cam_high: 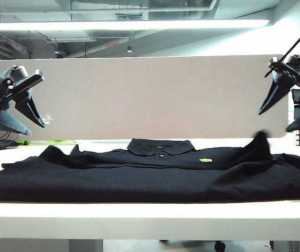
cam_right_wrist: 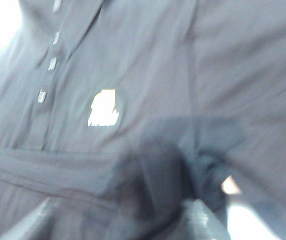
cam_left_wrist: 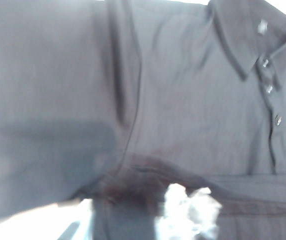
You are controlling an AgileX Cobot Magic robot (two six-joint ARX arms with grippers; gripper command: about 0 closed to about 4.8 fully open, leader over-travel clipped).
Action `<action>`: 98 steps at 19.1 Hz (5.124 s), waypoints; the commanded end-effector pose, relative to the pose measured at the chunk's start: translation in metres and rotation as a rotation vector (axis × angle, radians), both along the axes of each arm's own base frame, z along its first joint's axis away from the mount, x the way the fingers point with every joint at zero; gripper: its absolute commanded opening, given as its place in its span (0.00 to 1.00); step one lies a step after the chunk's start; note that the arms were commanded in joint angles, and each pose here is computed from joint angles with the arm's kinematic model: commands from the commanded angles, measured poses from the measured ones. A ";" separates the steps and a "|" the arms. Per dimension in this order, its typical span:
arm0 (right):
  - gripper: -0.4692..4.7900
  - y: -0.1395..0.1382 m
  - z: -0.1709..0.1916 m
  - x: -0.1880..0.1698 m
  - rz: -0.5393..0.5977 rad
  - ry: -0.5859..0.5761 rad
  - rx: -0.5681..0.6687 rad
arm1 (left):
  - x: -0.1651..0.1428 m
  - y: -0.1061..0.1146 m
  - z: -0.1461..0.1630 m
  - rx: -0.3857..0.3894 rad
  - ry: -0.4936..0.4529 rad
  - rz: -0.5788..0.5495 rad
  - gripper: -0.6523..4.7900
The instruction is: Fold the bottom side of the T-shirt horizontally towards the center, about one-third of the way, then fold the sleeve back towards the center, creating a straight line along the edge of the T-shirt, and finally fold the bottom of the T-shirt up towards the top, creating a neat rectangle.
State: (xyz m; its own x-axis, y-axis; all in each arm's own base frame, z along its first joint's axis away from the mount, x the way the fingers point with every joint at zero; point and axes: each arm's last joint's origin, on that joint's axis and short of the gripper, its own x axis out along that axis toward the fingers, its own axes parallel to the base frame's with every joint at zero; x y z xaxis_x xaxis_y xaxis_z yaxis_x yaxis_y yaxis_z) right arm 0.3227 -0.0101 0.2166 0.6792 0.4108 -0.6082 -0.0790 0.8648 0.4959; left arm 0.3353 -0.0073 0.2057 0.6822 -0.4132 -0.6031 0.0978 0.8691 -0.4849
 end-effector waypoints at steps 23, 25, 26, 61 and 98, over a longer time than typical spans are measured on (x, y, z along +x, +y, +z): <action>0.67 -0.079 -0.045 0.039 -0.213 0.254 -0.019 | 0.050 0.068 -0.036 0.014 0.134 0.128 0.42; 0.67 -0.080 -0.051 0.042 -0.213 0.268 -0.018 | 0.058 0.069 -0.039 0.014 0.146 0.125 0.42; 0.67 -0.081 -0.053 0.045 -0.215 0.273 -0.019 | 0.062 0.070 -0.041 0.012 0.154 0.121 0.48; 0.08 -0.022 -0.009 0.064 0.022 0.060 0.030 | 0.081 -0.013 0.000 0.104 -0.137 -0.282 0.11; 0.63 0.000 -0.018 -0.161 0.077 0.351 0.144 | -0.154 -0.041 -0.008 0.151 0.357 -0.249 0.57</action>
